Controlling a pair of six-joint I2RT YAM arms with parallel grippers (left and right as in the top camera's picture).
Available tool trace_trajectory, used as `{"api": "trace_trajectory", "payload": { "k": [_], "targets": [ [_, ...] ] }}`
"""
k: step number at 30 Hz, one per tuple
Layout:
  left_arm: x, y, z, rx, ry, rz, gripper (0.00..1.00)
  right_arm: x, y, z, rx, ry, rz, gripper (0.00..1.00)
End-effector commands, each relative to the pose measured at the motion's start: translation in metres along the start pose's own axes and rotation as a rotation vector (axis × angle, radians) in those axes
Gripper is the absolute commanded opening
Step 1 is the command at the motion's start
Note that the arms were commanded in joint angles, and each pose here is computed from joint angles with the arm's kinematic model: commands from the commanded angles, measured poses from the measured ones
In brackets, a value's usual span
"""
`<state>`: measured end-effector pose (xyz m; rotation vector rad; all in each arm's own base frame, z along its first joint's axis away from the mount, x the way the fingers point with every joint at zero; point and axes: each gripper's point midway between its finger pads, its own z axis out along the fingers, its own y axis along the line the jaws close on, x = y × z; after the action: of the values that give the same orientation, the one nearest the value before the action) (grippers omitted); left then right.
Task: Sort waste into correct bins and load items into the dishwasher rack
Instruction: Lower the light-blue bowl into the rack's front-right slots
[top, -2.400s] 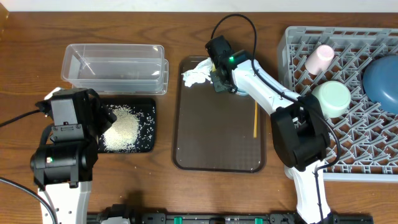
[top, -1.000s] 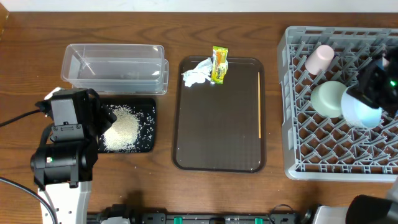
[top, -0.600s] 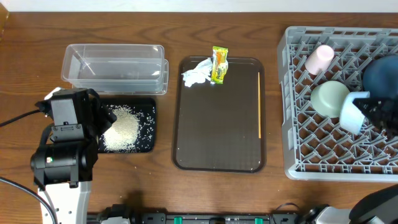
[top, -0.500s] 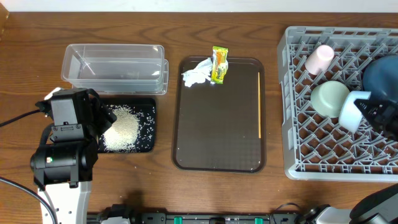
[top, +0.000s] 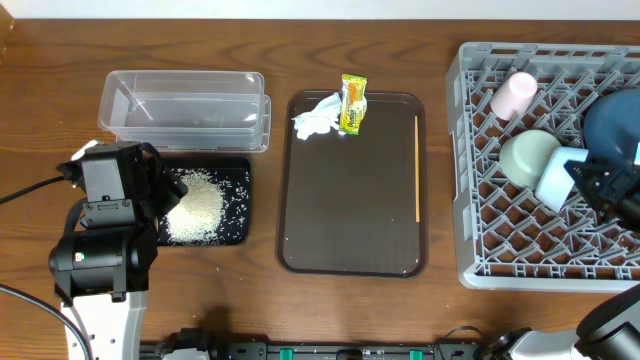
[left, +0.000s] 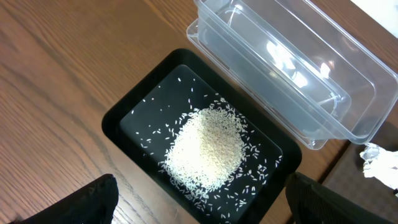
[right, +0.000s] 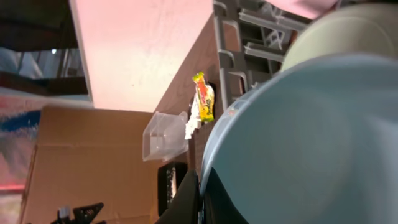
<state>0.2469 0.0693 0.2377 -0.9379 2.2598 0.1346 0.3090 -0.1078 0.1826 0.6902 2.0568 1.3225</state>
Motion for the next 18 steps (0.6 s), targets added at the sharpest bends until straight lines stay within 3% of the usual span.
{"api": "trace_trajectory", "payload": {
  "k": [1,18],
  "targets": [
    [-0.004,0.001,-0.002,-0.002,-0.011,0.0,0.88,0.004,-0.034,-0.011,0.172,0.006,0.078,0.01],
    [-0.004,0.001,-0.002,-0.002,-0.011,0.0,0.88,0.008,-0.071,-0.049,0.339,-0.055,0.241,0.06]
  ]
}}
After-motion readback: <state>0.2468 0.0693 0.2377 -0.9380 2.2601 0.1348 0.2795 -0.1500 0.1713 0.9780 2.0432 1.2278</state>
